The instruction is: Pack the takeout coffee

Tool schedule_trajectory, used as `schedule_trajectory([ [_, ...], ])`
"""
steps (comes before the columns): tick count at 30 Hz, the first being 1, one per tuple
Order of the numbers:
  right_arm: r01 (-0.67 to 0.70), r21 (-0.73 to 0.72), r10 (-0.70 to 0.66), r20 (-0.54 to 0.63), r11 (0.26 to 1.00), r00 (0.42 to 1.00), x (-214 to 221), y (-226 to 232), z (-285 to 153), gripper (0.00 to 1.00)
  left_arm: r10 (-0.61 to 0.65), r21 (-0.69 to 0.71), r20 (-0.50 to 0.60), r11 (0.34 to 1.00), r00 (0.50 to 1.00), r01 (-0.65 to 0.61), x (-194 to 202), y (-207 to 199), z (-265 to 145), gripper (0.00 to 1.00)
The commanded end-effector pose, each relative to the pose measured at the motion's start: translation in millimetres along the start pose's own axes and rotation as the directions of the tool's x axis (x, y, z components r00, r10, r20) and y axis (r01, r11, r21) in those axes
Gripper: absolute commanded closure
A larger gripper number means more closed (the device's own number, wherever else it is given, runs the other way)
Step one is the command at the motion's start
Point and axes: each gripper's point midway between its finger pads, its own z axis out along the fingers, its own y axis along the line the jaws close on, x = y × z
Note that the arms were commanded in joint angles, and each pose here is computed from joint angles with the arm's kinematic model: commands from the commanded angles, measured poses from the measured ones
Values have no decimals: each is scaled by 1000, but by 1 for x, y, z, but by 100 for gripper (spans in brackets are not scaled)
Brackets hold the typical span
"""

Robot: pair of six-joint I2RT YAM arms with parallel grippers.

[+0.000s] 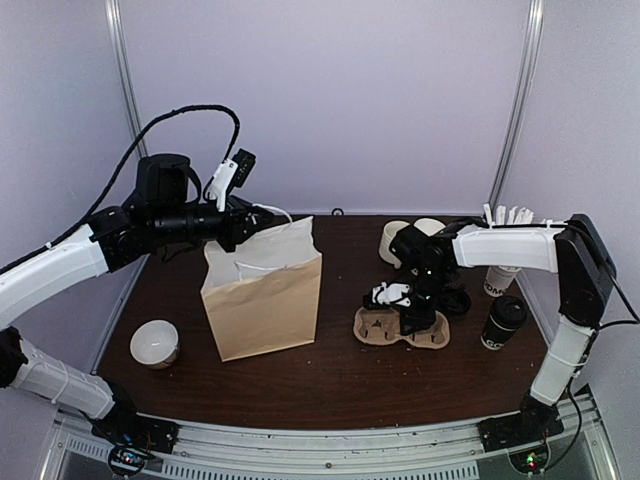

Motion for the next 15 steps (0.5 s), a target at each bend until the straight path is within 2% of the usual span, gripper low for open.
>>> schedule_trajectory([
  [1,9,18,-9,-30,1000,1000,3,0,6,54,22,-6,39,1000,999,-21,-13,2,0,100],
  [8,3,21,-3,-28,1000,1000,2,0,4,61,15,-2,36,1000,999,-15,-12,2,-1,100],
  [15,-2,33,2,4,999,1000,-3,4,-19,71,14,6,41,1000,999,-15,-15,1,0,100],
])
